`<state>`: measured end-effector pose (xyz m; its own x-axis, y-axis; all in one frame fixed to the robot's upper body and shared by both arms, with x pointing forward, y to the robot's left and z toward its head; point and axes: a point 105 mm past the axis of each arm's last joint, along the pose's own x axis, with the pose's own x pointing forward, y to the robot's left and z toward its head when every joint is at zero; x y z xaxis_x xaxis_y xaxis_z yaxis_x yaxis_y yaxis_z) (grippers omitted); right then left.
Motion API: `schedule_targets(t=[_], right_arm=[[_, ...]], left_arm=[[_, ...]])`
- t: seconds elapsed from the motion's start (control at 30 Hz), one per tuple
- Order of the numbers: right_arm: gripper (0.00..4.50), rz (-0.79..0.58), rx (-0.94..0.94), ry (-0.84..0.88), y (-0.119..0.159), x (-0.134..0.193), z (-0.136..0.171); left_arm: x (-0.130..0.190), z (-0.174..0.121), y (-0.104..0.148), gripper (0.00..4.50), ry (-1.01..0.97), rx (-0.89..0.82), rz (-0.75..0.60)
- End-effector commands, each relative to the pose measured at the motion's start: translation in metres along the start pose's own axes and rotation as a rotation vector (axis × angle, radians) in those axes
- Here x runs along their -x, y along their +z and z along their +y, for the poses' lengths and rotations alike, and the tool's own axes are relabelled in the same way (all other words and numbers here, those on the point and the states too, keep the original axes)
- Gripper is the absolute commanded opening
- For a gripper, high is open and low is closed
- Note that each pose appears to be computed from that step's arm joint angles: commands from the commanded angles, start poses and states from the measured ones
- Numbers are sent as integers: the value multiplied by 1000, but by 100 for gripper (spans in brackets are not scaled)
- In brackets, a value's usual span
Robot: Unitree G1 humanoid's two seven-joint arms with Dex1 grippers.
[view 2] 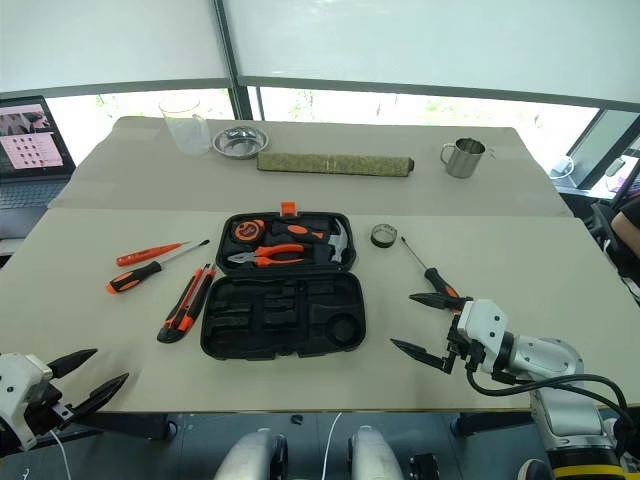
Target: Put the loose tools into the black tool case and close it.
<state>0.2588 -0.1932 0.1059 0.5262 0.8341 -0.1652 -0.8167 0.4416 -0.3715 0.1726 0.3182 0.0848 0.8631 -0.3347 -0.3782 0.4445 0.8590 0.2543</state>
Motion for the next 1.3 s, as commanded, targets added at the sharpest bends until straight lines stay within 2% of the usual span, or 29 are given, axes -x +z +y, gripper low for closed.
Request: schedule_targets(t=[0.03,0.07,0.1,0.17,0.33,0.37,0.5,0.6,0.67,0.83,1.0,1.13,1.3], right_arm=[[450,-7,23,-25,2,3,-7],[450,0,11,-34,-1,2,-8],[450,4,0,-44,-4,1,-9],[450,-38,-22,-40,0,-1,-7],[450,-260,-143,-48,37,-10,-11],[450,-279,-135,-52,42,-11,-12],[450,-414,-28,-119,74,-16,-20],[450,-447,11,-126,83,-19,-18],[450,-467,19,-114,87,-23,-15],[450,-468,13,-96,91,-31,-11],[450,-448,-2,-91,86,-35,-10],[450,-431,3,-79,83,-37,-7],[450,-417,13,-114,81,-32,-9]], left_arm=[[3,9,19,376,25,-36,-52],[4,13,26,376,37,-23,-77],[4,16,30,416,48,-12,-92],[8,23,32,445,80,12,-100],[32,51,14,445,259,99,-15],[36,54,12,445,289,122,-10],[64,51,-22,445,354,363,85],[69,61,-19,445,381,413,68],[61,72,-4,445,373,386,36],[9,84,45,445,241,286,17],[-42,90,72,445,126,227,12],[-88,98,72,445,59,173,94],[-108,104,58,445,16,137,170]])
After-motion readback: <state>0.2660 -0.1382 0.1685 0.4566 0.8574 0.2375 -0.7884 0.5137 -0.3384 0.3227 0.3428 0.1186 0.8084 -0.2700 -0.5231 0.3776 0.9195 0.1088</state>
